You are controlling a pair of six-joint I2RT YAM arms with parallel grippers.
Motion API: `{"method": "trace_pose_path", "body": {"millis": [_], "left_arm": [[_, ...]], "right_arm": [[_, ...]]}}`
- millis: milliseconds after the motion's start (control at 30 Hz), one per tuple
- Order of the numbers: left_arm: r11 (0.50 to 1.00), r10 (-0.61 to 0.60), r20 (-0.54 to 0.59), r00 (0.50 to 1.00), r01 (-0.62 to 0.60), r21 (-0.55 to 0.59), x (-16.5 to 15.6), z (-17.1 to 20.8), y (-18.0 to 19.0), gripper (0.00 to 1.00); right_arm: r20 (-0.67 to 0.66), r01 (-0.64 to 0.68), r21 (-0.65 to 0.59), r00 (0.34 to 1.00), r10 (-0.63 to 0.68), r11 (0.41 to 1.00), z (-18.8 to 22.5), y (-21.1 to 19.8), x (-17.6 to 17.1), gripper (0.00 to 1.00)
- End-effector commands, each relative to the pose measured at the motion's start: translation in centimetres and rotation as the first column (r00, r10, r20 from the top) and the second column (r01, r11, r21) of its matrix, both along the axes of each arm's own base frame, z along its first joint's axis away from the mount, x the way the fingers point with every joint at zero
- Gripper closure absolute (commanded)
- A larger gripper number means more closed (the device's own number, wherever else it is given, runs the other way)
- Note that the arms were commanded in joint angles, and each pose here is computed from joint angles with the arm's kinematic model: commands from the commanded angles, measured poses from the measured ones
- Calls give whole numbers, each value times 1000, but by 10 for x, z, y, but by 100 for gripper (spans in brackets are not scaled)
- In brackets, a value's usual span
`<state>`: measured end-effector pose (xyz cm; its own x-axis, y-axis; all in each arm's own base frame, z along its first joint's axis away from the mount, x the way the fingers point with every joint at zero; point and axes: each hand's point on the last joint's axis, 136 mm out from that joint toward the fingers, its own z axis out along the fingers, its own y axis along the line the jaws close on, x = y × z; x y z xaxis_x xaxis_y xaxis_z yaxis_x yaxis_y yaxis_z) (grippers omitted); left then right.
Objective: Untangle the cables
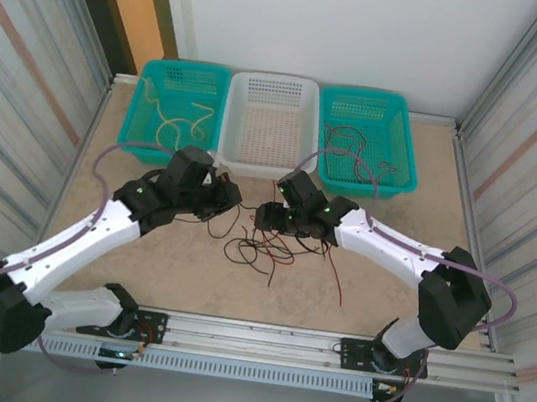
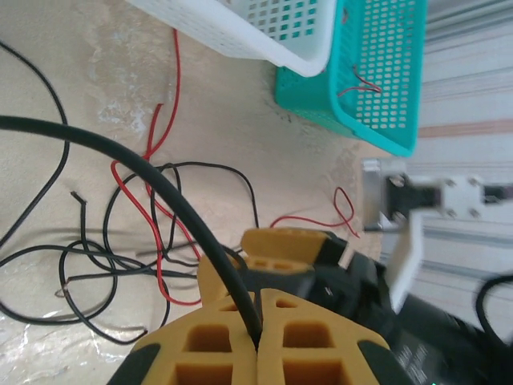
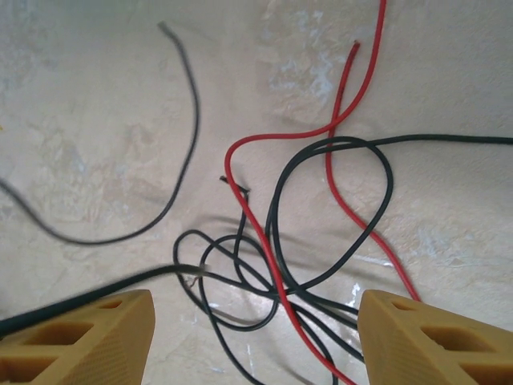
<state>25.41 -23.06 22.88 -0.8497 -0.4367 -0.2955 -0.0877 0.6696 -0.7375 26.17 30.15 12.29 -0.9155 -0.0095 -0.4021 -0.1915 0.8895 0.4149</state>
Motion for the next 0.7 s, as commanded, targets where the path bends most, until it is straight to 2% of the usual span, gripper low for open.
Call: {"method": "trace_pose_path", "body": {"millis": [0, 167, 400, 533, 667], "left_arm": [[998, -67, 88, 994, 67, -2, -14, 39, 4, 100], [987, -155, 203, 967, 159, -3, -23, 100, 2, 100], [967, -246, 403, 882, 252, 38, -28, 192, -2, 100], [965, -250, 504, 827, 258, 55, -12, 232, -7, 100], [963, -219, 543, 811, 269, -14, 20, 248, -17, 100]], "right_arm": [[4, 51, -75, 999, -51, 996, -12, -13, 7, 34], [-46, 103, -74, 993, -107, 992, -34, -24, 6, 37], [-77, 181, -138, 978, -193, 974, -60, -46, 1, 39], [-47, 198, -69, 978, -202, 978, -57, -51, -5, 38], [14, 177, -27, 984, -177, 984, -45, -53, -14, 38]]}}
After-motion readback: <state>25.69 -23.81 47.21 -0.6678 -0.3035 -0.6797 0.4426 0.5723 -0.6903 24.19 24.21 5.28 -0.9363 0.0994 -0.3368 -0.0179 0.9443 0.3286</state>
